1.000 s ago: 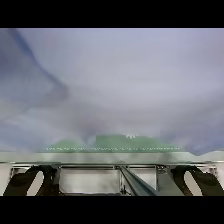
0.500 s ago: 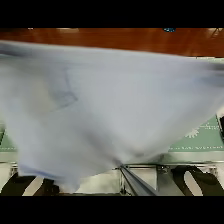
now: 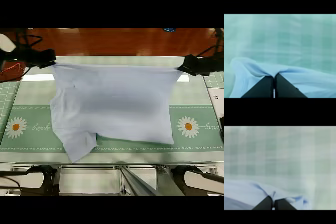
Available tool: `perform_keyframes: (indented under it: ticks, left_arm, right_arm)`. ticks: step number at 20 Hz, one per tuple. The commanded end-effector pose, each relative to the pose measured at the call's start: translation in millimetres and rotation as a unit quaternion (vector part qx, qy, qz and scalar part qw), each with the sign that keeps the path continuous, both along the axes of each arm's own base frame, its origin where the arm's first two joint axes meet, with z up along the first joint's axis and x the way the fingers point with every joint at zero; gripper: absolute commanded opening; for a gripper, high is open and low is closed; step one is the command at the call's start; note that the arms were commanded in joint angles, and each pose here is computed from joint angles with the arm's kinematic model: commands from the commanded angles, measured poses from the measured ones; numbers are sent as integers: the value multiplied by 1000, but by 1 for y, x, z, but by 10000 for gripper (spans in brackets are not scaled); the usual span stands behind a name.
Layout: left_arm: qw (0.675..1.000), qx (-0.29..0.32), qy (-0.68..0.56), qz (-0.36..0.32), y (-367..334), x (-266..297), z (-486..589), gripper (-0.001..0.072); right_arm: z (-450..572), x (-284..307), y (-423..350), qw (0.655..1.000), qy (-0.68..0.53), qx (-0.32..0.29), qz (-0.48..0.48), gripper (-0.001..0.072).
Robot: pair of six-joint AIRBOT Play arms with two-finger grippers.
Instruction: Fold the shirts.
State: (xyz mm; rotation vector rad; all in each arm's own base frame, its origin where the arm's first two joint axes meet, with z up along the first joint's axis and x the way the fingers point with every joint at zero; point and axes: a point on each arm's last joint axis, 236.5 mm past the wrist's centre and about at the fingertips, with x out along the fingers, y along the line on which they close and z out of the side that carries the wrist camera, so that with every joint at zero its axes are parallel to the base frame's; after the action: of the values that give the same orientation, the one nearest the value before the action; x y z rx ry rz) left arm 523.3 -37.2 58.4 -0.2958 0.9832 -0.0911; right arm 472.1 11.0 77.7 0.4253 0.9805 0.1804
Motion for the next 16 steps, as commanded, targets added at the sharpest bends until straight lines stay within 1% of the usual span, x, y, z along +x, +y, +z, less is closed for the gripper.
perform_keyframes:
  ticks: [1, 3, 7, 10, 11, 13, 16]
  left_arm:
    - [997, -55, 39, 32, -11, 49, -58, 22]
    - [996, -69, 54, 32, -16, 58, -68, 22]
    - [994, -78, 77, 21, -20, 49, -63, 22]
    - [991, -57, 116, -29, -5, 19, -53, 22]
    - [989, -56, 136, -34, 3, 6, -48, 22]
    - [983, -53, 166, -51, 18, -20, -42, 22]
    - [976, -85, 184, -79, 9, -48, -40, 22]
  right_arm:
    - [-54, 65, -2, 999, 18, 46, -21, 24]
    - [-62, 80, 1, 997, 22, 71, -31, 24]
    - [-67, 76, 4, 996, 40, 75, -19, 24]
    - [-59, 53, 3, 994, 71, 78, 14, 24]
    - [-57, 42, -1, 993, 84, 76, 25, 24]
    - [-59, 14, -12, 989, 128, 56, 43, 24]
    - [-77, -20, -19, 979, 193, 30, 65, 24]
